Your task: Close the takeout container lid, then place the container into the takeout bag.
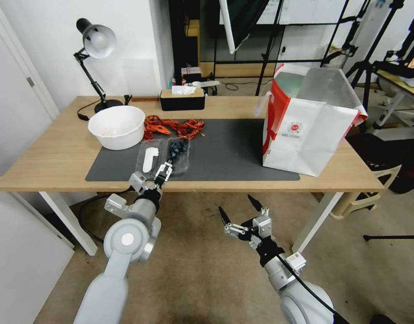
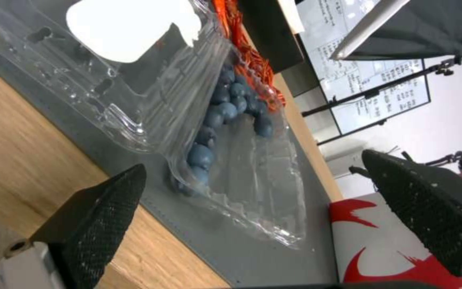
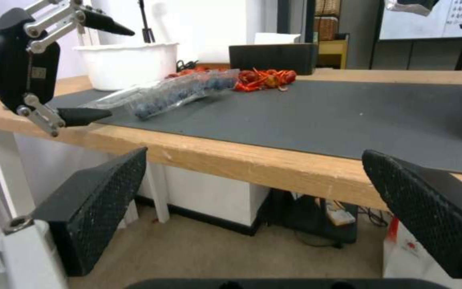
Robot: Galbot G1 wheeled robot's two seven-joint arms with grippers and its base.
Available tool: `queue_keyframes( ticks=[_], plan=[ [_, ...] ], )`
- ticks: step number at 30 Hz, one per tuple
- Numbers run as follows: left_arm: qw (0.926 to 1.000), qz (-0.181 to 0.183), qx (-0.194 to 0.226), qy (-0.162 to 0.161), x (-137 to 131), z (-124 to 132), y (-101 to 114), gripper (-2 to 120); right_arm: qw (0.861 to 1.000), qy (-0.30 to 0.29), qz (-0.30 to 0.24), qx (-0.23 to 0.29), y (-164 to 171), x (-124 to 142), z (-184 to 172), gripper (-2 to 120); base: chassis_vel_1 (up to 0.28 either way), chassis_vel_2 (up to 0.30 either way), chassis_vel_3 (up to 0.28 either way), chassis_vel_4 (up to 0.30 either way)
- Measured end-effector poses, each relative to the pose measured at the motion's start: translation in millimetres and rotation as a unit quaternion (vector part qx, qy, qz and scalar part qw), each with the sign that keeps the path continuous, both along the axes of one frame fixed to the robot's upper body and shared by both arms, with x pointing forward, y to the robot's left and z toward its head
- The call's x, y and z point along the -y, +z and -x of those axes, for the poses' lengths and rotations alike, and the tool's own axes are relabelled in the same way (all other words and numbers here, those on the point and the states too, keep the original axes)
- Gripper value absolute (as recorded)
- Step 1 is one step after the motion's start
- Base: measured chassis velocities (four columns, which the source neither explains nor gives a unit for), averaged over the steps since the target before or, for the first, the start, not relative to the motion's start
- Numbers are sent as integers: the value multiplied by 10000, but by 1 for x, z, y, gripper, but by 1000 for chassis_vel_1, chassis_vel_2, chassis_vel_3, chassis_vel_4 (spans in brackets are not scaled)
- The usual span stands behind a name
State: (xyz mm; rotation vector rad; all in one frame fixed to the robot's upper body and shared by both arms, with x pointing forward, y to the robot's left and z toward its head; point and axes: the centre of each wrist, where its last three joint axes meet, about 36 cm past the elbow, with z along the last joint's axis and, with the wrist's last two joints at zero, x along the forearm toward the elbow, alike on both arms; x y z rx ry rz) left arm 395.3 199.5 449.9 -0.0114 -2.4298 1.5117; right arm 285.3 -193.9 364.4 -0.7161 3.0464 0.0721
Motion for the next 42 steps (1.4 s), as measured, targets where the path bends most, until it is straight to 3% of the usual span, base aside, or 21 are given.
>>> queue_keyframes(
  ticks=[42],
  plan=[
    [9996,9,43,274,-10,-7,-12,100,10000,24,-26,-46,-3,-3,2,100,0,0,0,0]
  ],
)
